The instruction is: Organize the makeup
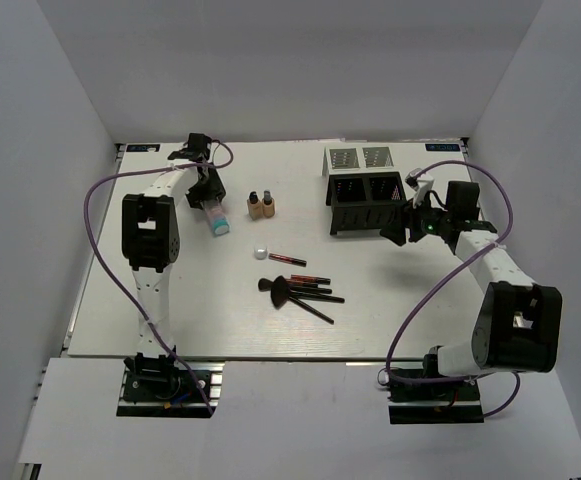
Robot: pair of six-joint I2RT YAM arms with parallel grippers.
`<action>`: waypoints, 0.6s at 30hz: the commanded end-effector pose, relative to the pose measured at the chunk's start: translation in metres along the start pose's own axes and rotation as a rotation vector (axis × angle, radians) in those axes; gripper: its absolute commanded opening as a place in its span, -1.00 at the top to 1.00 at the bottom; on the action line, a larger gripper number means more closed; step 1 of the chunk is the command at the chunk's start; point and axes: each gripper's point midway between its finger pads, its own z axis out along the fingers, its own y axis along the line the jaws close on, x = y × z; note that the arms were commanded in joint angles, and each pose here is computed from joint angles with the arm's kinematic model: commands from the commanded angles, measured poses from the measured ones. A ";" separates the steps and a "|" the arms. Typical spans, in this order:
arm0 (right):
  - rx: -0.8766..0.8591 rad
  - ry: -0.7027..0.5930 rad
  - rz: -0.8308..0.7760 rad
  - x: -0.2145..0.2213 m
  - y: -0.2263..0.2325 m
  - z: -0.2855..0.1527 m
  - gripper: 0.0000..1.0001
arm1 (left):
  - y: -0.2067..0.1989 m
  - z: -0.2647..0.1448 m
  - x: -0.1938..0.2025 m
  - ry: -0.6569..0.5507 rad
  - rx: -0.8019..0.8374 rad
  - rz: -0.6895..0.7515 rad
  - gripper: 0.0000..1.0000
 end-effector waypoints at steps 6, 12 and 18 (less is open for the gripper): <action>-0.018 -0.046 -0.024 -0.023 -0.007 0.006 -0.30 | 0.000 -0.012 0.003 0.016 0.003 0.020 0.11; -0.031 -0.044 -0.030 -0.026 -0.007 0.007 -0.25 | 0.001 -0.036 -0.003 -0.010 0.022 0.010 0.83; -0.062 -0.039 -0.059 -0.029 0.000 0.003 0.31 | -0.031 -0.128 -0.035 -0.219 0.276 0.045 1.00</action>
